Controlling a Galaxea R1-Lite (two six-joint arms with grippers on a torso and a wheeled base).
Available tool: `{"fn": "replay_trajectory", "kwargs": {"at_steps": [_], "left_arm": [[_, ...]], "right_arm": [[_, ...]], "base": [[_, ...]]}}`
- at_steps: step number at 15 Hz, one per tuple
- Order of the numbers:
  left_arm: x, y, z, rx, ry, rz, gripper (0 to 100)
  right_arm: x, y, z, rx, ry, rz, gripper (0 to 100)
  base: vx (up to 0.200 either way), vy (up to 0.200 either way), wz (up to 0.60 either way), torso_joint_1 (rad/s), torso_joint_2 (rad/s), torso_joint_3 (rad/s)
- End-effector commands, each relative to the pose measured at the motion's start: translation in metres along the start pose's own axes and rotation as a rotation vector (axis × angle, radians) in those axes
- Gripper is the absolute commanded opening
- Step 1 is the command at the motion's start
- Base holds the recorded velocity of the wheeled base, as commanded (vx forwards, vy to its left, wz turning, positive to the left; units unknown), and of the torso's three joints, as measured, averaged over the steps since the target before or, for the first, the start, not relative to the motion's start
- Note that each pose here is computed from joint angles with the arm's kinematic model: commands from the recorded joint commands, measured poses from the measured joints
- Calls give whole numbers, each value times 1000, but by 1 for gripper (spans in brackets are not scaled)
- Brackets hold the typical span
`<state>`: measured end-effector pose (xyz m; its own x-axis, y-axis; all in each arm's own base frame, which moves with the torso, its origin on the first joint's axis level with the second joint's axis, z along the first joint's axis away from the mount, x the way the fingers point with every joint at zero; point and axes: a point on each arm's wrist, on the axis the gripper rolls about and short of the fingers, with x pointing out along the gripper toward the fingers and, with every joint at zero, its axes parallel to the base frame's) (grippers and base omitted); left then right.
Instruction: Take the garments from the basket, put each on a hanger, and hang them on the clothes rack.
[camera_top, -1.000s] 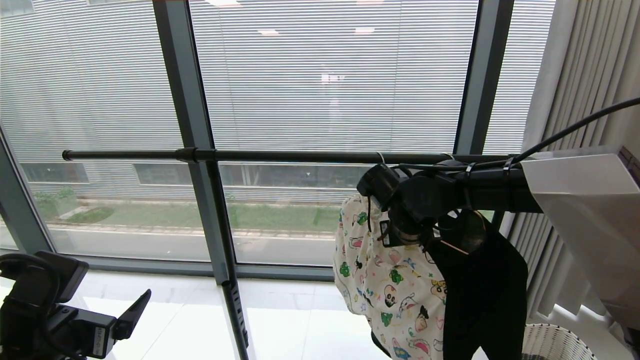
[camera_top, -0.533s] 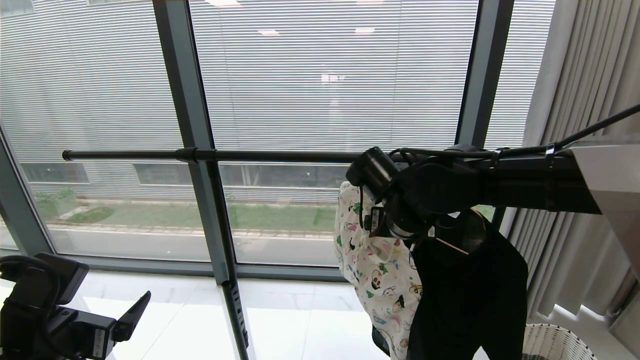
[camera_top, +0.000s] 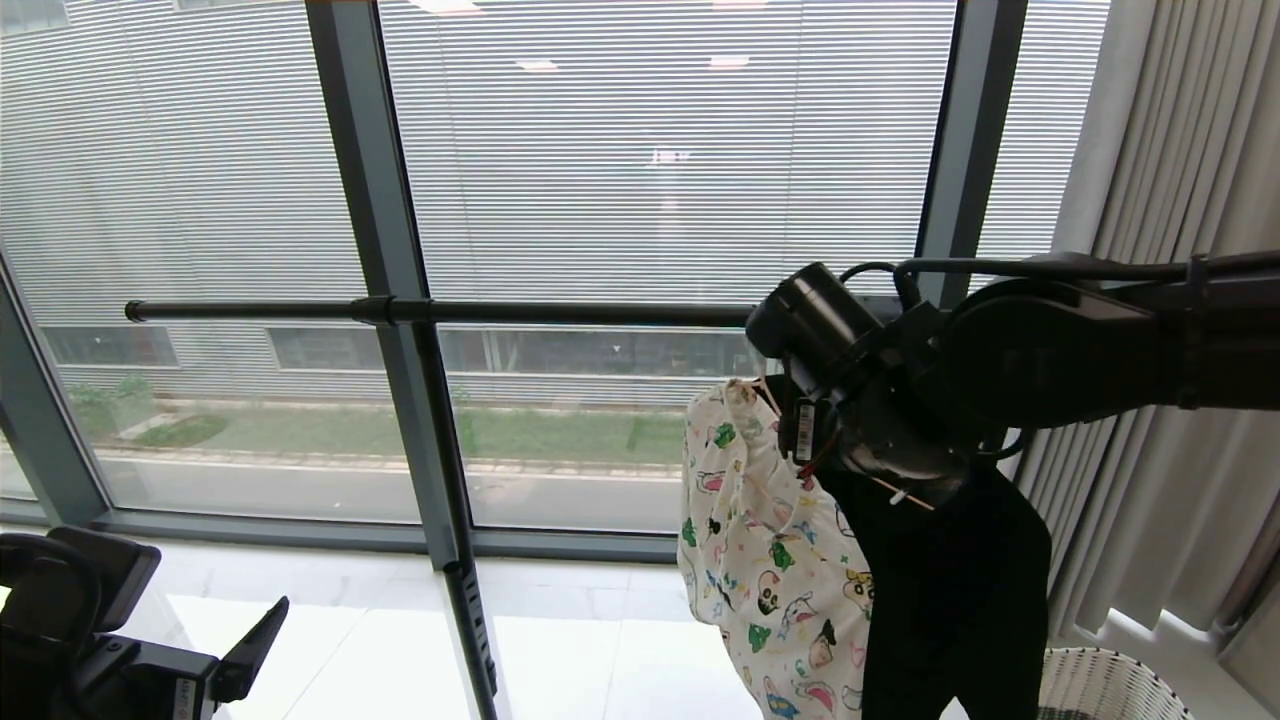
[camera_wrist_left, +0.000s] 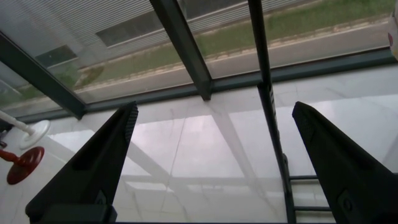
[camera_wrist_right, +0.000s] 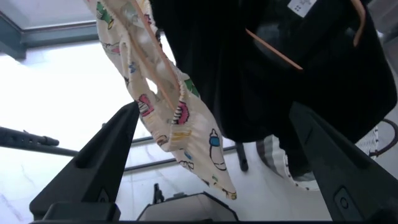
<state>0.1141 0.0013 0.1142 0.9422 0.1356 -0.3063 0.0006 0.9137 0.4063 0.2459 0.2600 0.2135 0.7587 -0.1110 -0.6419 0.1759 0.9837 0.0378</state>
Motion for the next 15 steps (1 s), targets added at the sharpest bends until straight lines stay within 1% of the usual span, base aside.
{"fn": "replay_trajectory", "kwargs": {"at_steps": [1,3,5,6,8,12,13,14,15], "left_arm": [[-1,0,0,-1,0,5,100],[-1,1,0,-2,-3,6,100],[-2,1,0,-2,-7,8,100],[-2,1,0,-3,-9,8,100],[-2,1,0,-3,-7,9,100],[-2,4,-1,-13,1,39,100],[-3,5,-1,-16,-4,47,100],[-5,6,0,-18,-15,52,100],[-10,7,1,-20,-44,61,100]], "right_arm": [[-18,-19,5,19,-14,14,100],[-31,-32,7,29,-23,24,100],[-42,-41,11,45,-37,40,100],[-45,-46,10,39,-37,38,100],[-48,-64,4,20,-26,16,100],[-56,-111,2,41,-27,-46,100],[-62,-130,0,46,-33,-64,100],[-67,-143,-1,46,-40,-74,100],[-78,-169,-5,41,-58,-92,100]], "base": [[0,0,0,0,0,0],[0,0,0,0,0,0],[0,0,0,0,0,0],[0,0,0,0,0,0],[0,0,0,0,0,0],[0,0,0,0,0,0],[0,0,0,0,0,0],[0,0,0,0,0,0],[0,0,0,0,0,0]]}}
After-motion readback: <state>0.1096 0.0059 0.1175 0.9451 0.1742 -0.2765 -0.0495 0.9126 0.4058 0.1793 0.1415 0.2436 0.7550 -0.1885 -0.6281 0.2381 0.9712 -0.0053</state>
